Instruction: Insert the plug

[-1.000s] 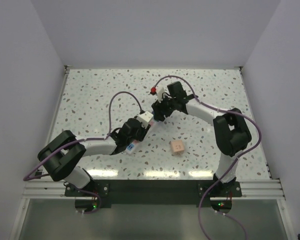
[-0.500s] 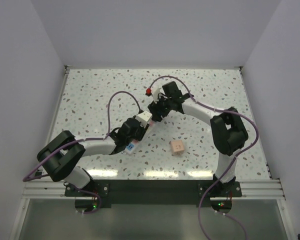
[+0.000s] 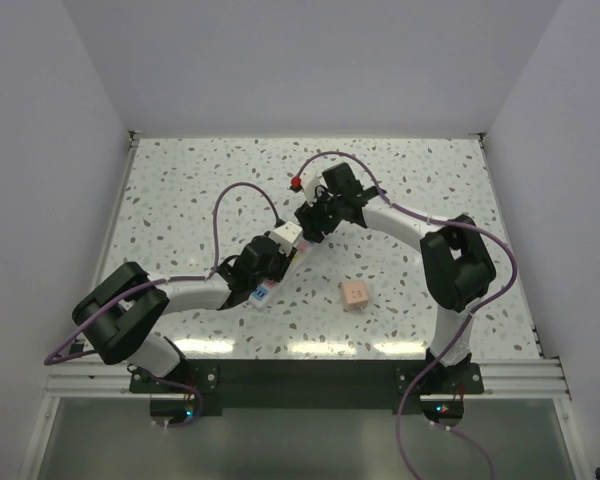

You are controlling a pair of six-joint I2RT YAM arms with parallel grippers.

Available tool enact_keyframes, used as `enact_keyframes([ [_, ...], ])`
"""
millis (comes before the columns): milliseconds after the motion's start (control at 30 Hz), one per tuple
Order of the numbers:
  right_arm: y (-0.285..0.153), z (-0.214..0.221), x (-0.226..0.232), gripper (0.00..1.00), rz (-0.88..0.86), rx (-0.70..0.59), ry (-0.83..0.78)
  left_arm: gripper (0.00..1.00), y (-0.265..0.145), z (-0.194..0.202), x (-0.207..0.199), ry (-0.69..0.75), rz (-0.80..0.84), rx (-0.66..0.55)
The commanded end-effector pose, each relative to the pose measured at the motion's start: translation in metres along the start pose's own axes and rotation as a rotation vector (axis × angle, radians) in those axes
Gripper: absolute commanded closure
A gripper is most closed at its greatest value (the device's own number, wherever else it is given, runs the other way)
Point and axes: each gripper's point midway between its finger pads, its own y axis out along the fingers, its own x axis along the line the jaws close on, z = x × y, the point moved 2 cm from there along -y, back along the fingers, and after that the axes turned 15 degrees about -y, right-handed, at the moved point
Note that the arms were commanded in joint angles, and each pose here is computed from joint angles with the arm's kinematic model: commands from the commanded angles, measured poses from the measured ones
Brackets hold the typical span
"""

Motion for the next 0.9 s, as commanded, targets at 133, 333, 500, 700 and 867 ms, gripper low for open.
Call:
enact_keyframes([
  [133, -0.005, 0.013, -0.001, 1.00, 0.023, 0.056, 0.033, 0.56, -0.003, -0.006, 0.006, -0.034, -0.025, -0.021],
  [333, -0.006, 0.015, 0.007, 1.00, 0.014, 0.061, 0.055, 0.56, -0.003, -0.006, 0.009, -0.039, -0.035, -0.022],
  [500, -0.007, 0.019, 0.012, 1.00, 0.021, 0.070, 0.078, 0.56, -0.003, -0.006, 0.010, -0.043, -0.038, -0.022],
  [700, -0.010, 0.021, 0.013, 1.00, 0.037, 0.082, 0.089, 0.56, -0.003, -0.006, 0.010, -0.045, -0.037, -0.022],
  [867, -0.013, 0.018, 0.015, 1.00, 0.035, 0.071, 0.086, 0.56, -0.004, -0.006, 0.010, -0.045, -0.037, -0.022],
])
